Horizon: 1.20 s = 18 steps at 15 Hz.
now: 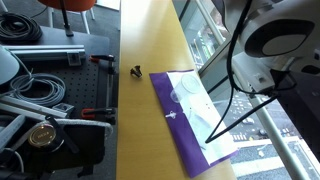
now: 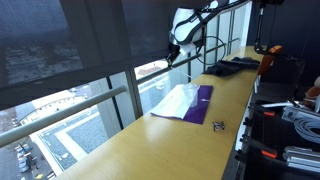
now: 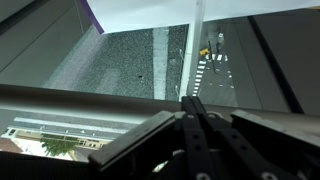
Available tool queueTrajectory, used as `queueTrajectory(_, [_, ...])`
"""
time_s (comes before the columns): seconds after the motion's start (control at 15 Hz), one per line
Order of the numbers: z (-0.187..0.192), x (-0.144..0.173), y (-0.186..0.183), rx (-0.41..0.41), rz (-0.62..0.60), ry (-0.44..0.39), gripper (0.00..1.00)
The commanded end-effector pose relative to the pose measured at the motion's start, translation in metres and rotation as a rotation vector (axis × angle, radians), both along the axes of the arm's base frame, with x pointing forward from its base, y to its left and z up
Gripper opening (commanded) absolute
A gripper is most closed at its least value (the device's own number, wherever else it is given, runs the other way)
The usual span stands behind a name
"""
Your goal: Put the straw in the cup
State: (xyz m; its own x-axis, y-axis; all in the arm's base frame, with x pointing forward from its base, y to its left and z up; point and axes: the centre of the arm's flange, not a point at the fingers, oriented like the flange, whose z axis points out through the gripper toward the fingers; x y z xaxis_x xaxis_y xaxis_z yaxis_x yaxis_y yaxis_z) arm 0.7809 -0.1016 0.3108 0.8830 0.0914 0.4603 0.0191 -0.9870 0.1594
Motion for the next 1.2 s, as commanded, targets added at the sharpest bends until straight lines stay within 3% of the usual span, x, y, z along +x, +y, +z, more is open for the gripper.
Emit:
queueTrajectory(0.0, [0.037, -0.074, 0.018, 0.001, -0.056, -0.207, 0.0])
queueTrajectory(0.67, [0.028, -0.172, 0.067, 0.15, -0.181, -0.671, 0.0])
queueTrajectory(1.13, [0.039, -0.257, 0.127, 0.18, -0.205, -0.675, 0.0])
